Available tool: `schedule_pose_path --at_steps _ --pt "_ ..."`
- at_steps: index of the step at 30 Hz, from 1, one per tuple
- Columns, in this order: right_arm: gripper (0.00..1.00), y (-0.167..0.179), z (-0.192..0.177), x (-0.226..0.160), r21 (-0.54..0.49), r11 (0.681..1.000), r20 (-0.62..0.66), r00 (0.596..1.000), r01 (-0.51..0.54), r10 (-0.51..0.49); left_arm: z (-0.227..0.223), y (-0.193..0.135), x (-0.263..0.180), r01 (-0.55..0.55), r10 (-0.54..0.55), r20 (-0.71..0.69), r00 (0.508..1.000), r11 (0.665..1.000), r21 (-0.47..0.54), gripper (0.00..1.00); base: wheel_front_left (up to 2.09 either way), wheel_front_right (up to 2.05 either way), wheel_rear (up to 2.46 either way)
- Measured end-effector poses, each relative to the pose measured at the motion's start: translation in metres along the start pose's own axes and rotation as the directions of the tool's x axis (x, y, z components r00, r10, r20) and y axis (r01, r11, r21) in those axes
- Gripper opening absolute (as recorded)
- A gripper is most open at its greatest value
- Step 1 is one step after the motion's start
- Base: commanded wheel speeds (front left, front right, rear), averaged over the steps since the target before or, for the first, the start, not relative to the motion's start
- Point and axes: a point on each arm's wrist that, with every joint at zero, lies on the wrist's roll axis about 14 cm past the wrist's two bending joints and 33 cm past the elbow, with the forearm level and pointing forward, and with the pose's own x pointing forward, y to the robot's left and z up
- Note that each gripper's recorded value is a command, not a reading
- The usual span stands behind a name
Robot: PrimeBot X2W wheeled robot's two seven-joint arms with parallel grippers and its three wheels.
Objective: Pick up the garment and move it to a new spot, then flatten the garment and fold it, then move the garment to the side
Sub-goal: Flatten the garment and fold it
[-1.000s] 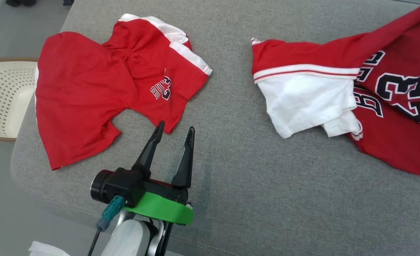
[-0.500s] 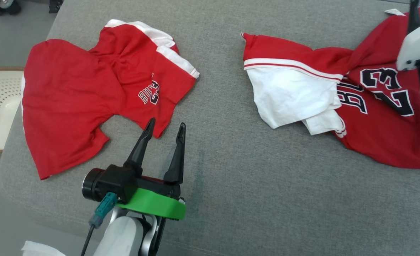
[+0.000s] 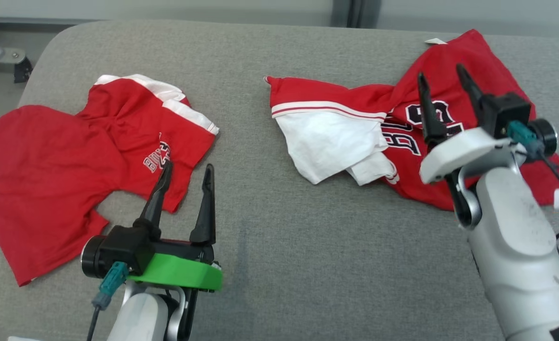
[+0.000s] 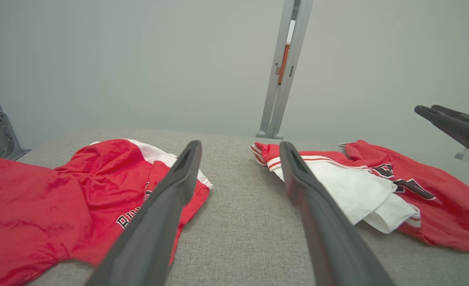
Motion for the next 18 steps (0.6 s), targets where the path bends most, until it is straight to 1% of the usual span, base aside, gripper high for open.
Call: schedule_pose_path --at_steps 4,9,12,18 --pt "1.00 0.008 0.008 -0.040 0.046 0.999 0.045 0.999 0.004 -0.006 0.004 -0.006 0.001 0.014 -0.014 0.015 1.000 1.000 -0.009 1.00 0.00 0.00 0.00" --pt "1.00 0.000 0.011 -0.088 0.093 0.993 0.067 0.995 0.072 -0.078 0.004 -0.017 0.000 0.043 -0.042 0.018 0.999 0.999 -0.021 1.00 0.00 0.00 0.00" --pt "1.00 -0.007 0.009 -0.110 0.118 0.986 0.059 0.991 0.115 -0.123 0.003 -0.022 -0.002 0.055 -0.055 0.015 0.998 0.998 -0.027 1.00 0.00 0.00 0.00" --pt "1.00 -0.009 0.006 -0.136 0.123 0.982 0.042 0.987 0.146 -0.152 -0.002 -0.032 -0.006 0.089 -0.089 -0.001 0.996 0.995 -0.036 1.00 0.00 0.00 0.00"
